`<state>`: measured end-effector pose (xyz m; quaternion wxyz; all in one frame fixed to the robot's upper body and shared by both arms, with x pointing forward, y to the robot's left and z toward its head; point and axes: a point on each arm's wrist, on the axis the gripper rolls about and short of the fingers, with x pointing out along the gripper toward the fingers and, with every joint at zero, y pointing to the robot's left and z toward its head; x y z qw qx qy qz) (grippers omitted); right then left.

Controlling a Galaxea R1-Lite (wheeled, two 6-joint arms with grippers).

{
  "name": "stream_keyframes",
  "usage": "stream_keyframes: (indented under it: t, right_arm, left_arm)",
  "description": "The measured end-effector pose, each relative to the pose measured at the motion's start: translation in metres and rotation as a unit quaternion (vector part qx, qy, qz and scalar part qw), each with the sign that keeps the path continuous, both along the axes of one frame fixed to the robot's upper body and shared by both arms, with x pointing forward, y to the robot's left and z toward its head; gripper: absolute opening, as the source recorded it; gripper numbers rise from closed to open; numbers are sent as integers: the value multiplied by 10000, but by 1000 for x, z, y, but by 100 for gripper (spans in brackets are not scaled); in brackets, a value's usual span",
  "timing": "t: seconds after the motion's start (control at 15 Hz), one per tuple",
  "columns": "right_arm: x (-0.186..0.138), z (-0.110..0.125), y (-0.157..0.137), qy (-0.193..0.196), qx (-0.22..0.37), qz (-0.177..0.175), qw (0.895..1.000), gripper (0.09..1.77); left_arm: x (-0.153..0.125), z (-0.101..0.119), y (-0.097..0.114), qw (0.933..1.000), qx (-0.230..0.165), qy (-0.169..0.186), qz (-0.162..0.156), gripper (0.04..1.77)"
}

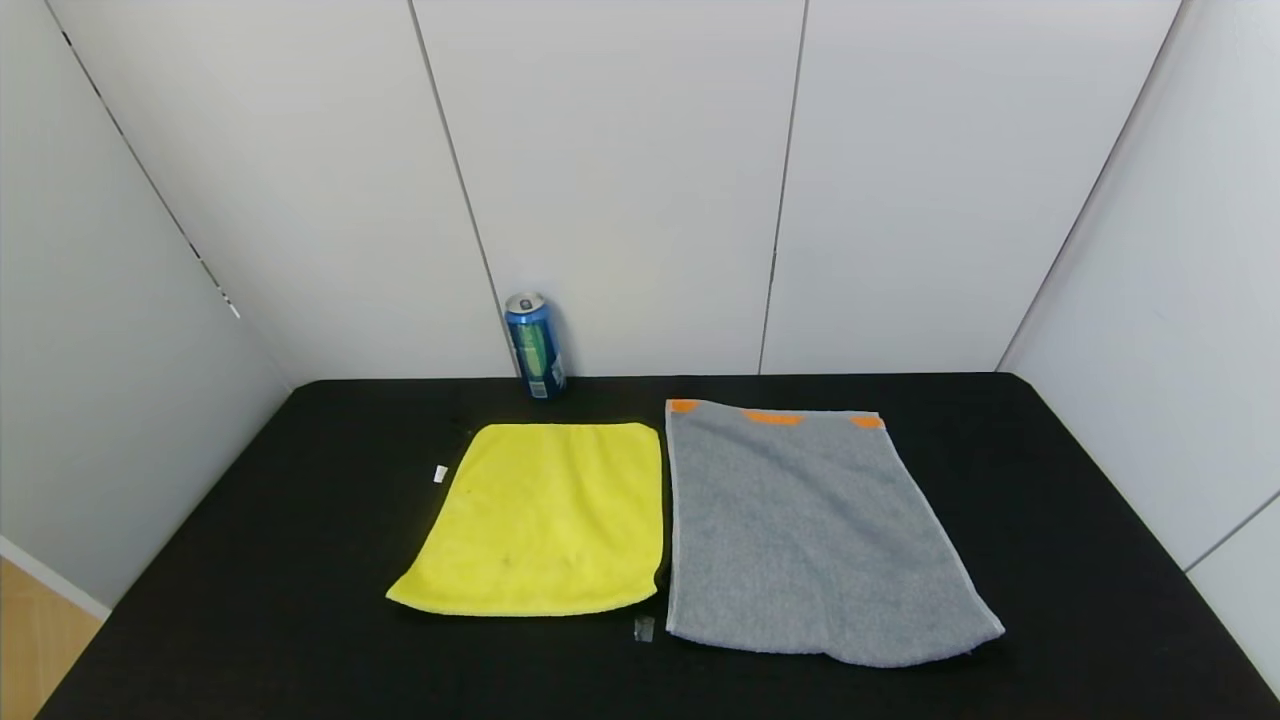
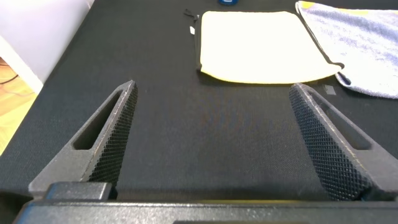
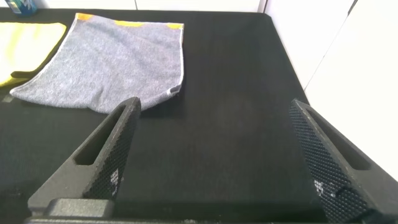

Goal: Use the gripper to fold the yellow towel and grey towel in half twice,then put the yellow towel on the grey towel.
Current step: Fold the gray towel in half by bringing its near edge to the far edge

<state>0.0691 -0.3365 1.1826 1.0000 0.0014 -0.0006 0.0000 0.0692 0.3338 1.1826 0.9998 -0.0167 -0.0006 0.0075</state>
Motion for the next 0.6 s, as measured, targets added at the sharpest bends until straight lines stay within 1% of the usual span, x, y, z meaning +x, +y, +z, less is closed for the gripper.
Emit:
stream_keyframes:
  t: [0.6]
  right_arm:
    - [0, 0, 0, -8, 93, -6, 10000, 171]
  left_arm:
    - [0, 0, 0, 10000, -4, -3, 3, 172]
